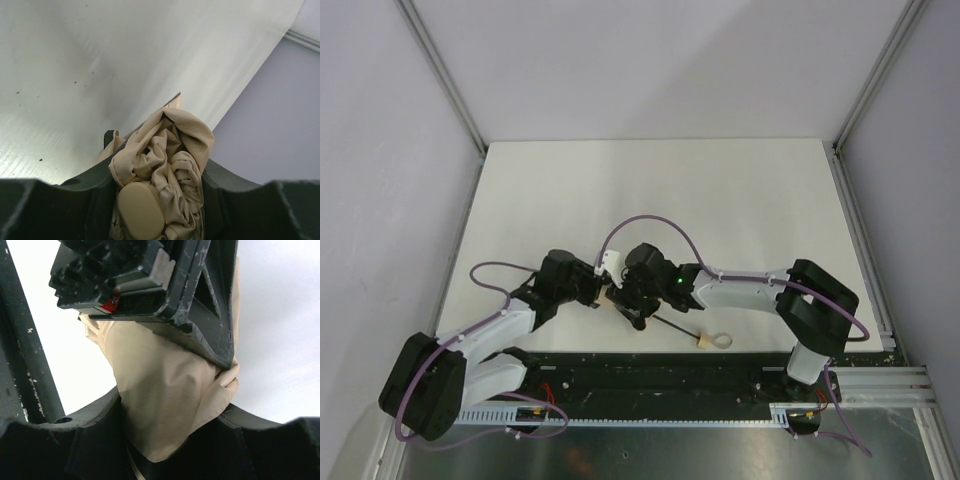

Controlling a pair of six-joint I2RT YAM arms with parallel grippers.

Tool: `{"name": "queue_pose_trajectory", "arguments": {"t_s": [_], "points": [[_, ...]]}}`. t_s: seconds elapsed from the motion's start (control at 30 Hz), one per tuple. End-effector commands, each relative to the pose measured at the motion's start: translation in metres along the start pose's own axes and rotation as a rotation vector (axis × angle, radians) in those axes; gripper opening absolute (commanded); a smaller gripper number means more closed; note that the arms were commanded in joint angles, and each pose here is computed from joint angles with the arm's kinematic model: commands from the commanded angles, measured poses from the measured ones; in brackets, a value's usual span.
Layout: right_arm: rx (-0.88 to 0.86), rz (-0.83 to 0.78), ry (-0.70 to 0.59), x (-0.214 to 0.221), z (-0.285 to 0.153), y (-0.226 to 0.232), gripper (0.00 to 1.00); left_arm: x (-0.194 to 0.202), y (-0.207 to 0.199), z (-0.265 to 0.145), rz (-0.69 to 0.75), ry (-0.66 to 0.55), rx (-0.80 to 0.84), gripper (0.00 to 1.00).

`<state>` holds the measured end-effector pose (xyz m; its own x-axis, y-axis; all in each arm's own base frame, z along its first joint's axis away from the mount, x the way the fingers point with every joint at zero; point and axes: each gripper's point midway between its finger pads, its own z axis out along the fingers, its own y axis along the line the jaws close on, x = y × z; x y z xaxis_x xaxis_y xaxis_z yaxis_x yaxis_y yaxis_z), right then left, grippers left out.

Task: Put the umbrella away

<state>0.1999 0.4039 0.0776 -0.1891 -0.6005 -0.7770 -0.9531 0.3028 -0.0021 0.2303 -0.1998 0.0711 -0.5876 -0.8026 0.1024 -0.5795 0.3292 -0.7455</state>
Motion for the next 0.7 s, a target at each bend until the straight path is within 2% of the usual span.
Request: {"name": "queue_pose_trajectory", "arguments": {"t_s": [0.0,0.23,0.4,0.5,0.53,0.57,0.63,0.67], "points": [[0.142,-0.142,0.052,-0.004,-0.003,-0.027,0.53,0.019,-0.023,-0.012,-0.049,0.113,0.023,0.00],[0.248,-0.285,0.126,-0.002,0.012,-0.036,0.56,0.029,-0.018,-0.017,-0.077,0.170,-0.021,0.00],[0.238,-0.297,0.127,0.000,0.018,-0.035,0.58,0.032,-0.022,-0.021,-0.070,0.181,-0.016,0.00],[0.237,-0.288,0.129,0.004,0.024,-0.040,0.55,0.033,-0.024,-0.023,-0.067,0.189,-0.014,0.00],[0.238,-0.283,0.133,0.006,0.025,-0.041,0.51,0.034,-0.025,-0.024,-0.066,0.193,-0.012,0.00],[0.236,-0.278,0.133,0.008,0.027,-0.042,0.41,0.035,-0.026,-0.025,-0.064,0.196,-0.008,0.00],[0.207,-0.261,0.123,0.008,0.030,-0.038,0.16,0.034,-0.029,-0.027,-0.053,0.189,0.003,0.00],[0.185,-0.246,0.115,0.008,0.031,-0.035,0.08,0.032,-0.033,-0.027,-0.036,0.177,0.015,0.00]]}}
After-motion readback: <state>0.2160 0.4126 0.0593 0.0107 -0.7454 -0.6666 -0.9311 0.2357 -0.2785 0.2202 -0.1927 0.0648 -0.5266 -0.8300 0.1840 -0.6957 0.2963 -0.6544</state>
